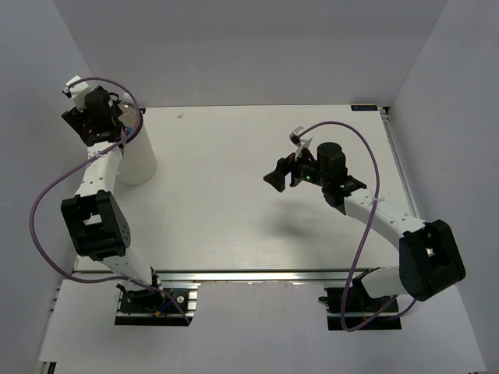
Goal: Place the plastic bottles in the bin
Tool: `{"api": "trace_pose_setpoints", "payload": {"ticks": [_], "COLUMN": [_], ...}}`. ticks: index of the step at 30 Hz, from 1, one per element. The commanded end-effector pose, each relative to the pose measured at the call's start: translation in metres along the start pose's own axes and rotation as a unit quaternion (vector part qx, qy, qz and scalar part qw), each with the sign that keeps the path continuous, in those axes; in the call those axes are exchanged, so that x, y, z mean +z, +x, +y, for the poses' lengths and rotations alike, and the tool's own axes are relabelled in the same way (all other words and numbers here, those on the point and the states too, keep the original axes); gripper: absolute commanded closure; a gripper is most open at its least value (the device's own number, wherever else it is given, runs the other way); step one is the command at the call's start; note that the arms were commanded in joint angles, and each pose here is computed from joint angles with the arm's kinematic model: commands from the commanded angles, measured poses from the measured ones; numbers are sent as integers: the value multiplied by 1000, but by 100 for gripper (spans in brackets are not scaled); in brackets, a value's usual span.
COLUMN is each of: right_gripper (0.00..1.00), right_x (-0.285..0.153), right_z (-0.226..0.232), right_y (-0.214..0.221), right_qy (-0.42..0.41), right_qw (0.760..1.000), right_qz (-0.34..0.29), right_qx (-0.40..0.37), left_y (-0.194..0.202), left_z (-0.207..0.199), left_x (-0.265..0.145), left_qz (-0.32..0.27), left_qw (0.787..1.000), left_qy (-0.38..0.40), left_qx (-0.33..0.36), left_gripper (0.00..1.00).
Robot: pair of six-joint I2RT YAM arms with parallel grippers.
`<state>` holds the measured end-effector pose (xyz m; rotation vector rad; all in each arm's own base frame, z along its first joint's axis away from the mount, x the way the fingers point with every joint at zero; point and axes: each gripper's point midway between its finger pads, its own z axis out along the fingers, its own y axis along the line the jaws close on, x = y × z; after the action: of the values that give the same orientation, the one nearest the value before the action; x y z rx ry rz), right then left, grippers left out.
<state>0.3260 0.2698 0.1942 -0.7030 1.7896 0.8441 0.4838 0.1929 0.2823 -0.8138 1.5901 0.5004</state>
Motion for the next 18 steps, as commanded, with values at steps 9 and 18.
{"api": "trace_pose_setpoints", "payload": {"ticks": [9,18], "right_gripper": [11,11], "right_x": [-7,-19], "right_z": [7,-17], "right_y": [-17,-19], "right_qy": [-11,61], "right_qw": [1000,993], "right_qz": [-26,-41], "right_qx": [-5,90], "left_y": [-105,-140], "left_z": [9,-26], "left_x": [-48,-129], "left_qz": [-82,-35], "left_qw": [996,979], "left_qy": [16,164], "left_qx": [-23,-115], "left_gripper": [2,2]}}
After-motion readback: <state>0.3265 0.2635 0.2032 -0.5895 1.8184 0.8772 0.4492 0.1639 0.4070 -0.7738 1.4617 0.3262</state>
